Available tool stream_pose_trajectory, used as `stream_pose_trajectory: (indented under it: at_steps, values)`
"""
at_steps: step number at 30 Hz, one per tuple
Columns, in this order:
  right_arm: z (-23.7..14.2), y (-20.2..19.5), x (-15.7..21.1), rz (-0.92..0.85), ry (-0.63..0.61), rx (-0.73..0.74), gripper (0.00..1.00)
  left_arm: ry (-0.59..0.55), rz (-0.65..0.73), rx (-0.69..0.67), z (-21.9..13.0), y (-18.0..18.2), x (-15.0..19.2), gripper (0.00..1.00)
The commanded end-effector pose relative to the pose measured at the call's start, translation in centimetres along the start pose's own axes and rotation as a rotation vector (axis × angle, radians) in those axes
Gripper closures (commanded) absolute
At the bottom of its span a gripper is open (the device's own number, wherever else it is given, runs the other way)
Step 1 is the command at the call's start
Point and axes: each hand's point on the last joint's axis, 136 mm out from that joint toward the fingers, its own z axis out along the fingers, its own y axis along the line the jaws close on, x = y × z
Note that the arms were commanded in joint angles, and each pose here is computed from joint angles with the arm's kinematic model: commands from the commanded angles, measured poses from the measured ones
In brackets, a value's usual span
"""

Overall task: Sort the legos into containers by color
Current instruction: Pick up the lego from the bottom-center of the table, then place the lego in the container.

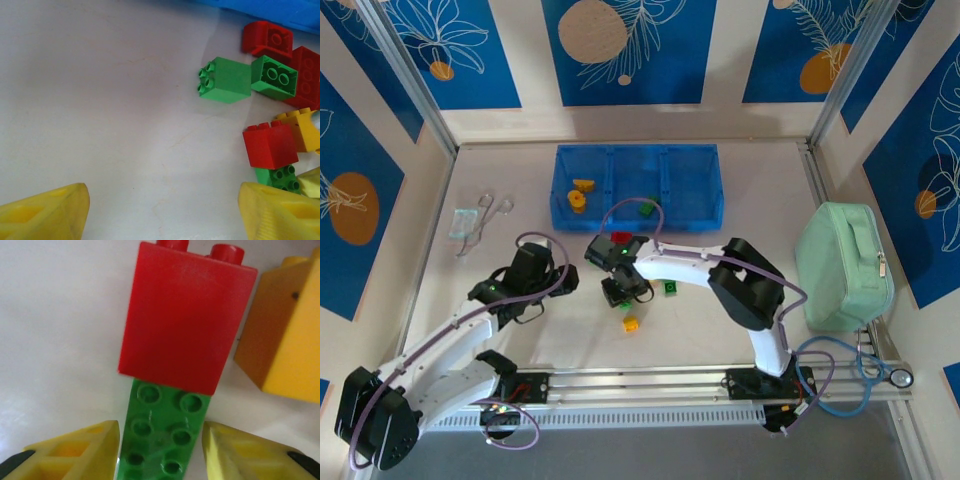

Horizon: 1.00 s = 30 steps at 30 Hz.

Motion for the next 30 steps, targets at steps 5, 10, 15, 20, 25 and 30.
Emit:
stream_pose_trajectory:
  at_steps: [5,10,15,20,25,30]
  values:
    - [-0.8,-0.7,0.8,0.013,0.017,0.085,0.66,-0.005,0.002,-0.020,-0.2,0.4,0.3,0.22]
    - [-3.8,-0.6,-0.4,0.019,-0.052,0.054,0.71,-0.010,0.004,-0.017,-0.5,0.4,0.2,0.23]
    - [-7.9,-2.9,-3.4,0.054,-0.155,0.032,0.71,-0.039,0.054,0.017,-1.4,-0.7,-0.4,0.23]
    - [-9.9,-7.7,-7.7,0.149,-0.193,0.043,0.72,-0.060,0.068,0.027,-2.0,-1.1,-0.5,0.23]
    - [-10.6,-10.4,-12.7,0.204,-0.235,0.012,0.71,-0.059,0.091,0.021,-2.5,-1.6,-0.2,0.23]
    - [-8.7,-12.6,-17.3,0.235,-0.218,0.004,0.71,-0.074,0.132,0.035,-4.1,-2.8,-0.4,0.24]
